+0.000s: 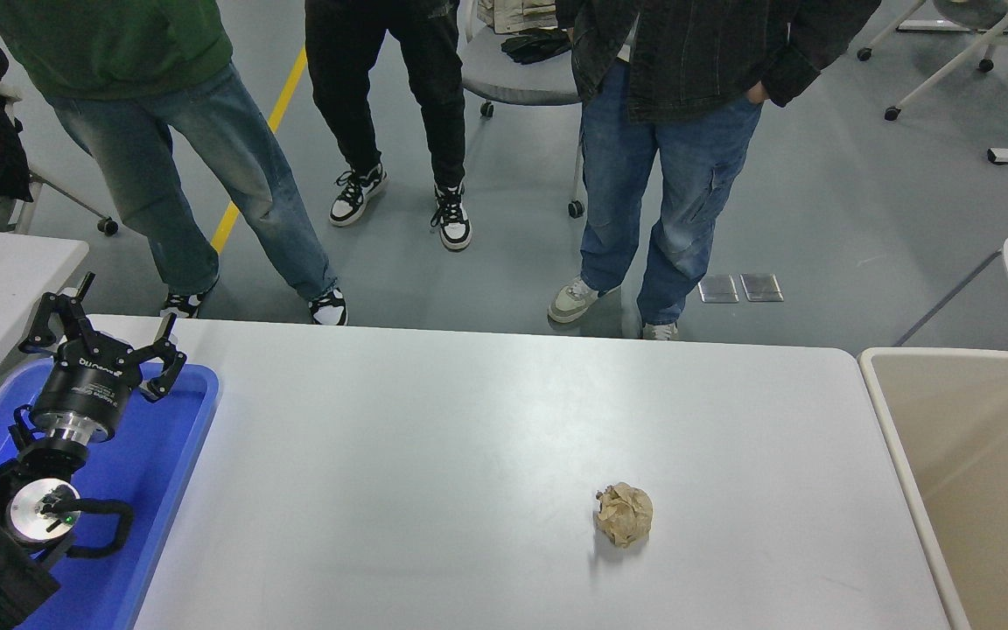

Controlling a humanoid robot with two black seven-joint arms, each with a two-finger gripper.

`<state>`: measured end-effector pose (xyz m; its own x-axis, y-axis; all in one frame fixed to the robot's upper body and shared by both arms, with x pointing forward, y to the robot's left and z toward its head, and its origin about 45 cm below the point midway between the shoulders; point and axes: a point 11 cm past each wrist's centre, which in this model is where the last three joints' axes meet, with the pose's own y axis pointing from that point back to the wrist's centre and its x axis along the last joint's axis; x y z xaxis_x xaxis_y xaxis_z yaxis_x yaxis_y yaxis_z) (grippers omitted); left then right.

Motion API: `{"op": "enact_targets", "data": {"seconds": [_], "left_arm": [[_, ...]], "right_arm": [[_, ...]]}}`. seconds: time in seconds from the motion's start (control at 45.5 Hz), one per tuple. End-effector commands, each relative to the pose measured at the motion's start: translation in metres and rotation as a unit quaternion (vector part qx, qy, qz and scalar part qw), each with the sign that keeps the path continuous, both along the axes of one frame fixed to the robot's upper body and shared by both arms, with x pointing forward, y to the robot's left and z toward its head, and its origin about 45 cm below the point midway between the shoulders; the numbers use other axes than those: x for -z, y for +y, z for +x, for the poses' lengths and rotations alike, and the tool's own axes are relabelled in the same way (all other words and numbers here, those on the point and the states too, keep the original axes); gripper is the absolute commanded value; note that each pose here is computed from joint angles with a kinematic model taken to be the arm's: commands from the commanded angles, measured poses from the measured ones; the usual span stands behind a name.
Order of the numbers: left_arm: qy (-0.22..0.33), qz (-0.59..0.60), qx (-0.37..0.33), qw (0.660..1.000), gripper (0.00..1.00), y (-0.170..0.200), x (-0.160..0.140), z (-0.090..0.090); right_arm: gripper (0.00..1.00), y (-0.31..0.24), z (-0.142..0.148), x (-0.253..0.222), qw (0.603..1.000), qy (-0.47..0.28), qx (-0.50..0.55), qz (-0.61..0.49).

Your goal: Clean the table surface

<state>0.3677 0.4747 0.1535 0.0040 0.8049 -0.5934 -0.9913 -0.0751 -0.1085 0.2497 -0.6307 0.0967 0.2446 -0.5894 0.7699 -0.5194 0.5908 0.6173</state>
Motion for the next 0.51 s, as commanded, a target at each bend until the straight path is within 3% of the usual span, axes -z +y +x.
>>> {"op": "enact_targets", "data": {"seconds": [0.0,0.198,0.484], "left_arm": [[0.0,0.0,0.0,1.0,1.0,0.0,0.0,0.0],[0.0,0.0,0.0,1.0,1.0,0.0,0.0,0.0],[0.0,0.0,0.0,1.0,1.0,0.0,0.0,0.0]], "right_arm": [[1.0,0.007,0.036,-0.023,0.986,-0.128,0.064,0.082],[1.0,0.023,0.072,-0.051,0.924,-0.285,0.12,0.226],[1.0,0.077,0.127,-0.095,0.811,-0.426,0.108,0.386]]}}
